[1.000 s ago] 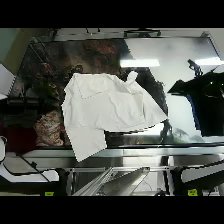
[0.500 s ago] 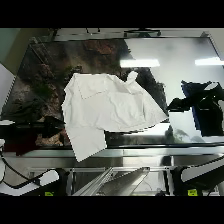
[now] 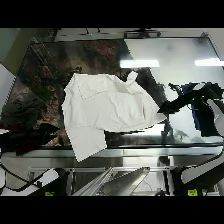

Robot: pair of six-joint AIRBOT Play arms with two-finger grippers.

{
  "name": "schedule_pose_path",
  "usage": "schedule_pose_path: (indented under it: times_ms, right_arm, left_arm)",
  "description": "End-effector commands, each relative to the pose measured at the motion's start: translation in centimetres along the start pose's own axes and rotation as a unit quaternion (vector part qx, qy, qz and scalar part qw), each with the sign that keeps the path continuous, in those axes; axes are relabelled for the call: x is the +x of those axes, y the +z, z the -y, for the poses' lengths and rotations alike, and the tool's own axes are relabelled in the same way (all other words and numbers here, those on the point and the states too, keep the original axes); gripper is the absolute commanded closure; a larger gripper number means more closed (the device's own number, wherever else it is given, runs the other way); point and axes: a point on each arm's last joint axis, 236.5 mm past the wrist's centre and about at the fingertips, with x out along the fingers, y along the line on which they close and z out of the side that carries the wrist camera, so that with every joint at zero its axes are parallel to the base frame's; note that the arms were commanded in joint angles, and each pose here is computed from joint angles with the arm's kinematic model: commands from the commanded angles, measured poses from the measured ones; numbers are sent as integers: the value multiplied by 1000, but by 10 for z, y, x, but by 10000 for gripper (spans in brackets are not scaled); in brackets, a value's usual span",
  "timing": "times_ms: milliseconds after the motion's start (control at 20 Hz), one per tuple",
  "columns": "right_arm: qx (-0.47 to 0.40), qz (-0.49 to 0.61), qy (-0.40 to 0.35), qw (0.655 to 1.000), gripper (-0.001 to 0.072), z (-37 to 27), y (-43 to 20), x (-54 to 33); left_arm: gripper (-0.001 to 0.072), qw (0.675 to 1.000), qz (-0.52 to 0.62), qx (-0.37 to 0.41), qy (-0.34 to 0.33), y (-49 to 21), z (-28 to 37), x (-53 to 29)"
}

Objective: Fold the shirts.

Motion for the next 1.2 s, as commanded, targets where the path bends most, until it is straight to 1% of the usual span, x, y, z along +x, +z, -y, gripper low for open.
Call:
schedule_pose_path:
  times_ms: [0, 200, 250, 400, 600, 650, 700, 750, 800, 850, 950, 1000, 1100, 1150]
  right_arm:
    - [-8, -7, -7, 1000, 328, -1, 0, 6]
    - [-4, -17, 2, 1000, 328, -5, -5, 6]
    - [-3, -17, 4, 1000, 328, -6, -5, 6]
    - [1, -17, 4, 1000, 329, -6, -5, 6]
    - [0, -29, 12, 999, 329, -10, -11, 5]
    - [1, -30, 13, 999, 330, -10, -11, 5]
    - [1, -30, 13, 999, 330, -10, -12, 5]
    - [1, -31, 14, 999, 331, -10, -12, 5]
    - [1, -34, 16, 999, 361, -12, -13, 5]
    - [1, -37, 19, 999, 425, -13, -15, 5]
    - [3, -44, 32, 999, 622, -20, -17, 4]
    - [5, -35, 49, 998, 692, -28, -13, 4]
    - [2, 3, 89, 996, 692, -52, 3, -4]
    - [-7, 28, 107, 994, 692, -68, 12, -13]
  left_arm:
    - [164, 1000, -4, -7, 10, 5, -7, 12]
    - [163, 999, -27, 6, 21, 11, -12, 49]
    - [163, 1000, -26, 14, 3, 15, -3, 58]
    - [163, 996, -26, 36, -80, 25, 39, 78]
    - [166, 987, -98, 64, -111, 14, 64, 95]
    - [285, 984, -111, 69, -117, 12, 69, 96]
    - [432, 982, -120, 75, -122, 12, 73, 96]
    - [498, 981, -125, 81, -125, 13, 76, 96]
    - [578, 980, -126, 84, -127, 16, 79, 94]
    - [700, 980, -124, 87, -128, 18, 82, 92]
    - [707, 981, -115, 92, -130, 21, 86, 88]
    - [707, 981, -110, 94, -131, 22, 89, 85]
    - [706, 981, -95, 102, -137, 24, 101, 76]
    - [688, 979, -81, 110, -154, 26, 116, 67]
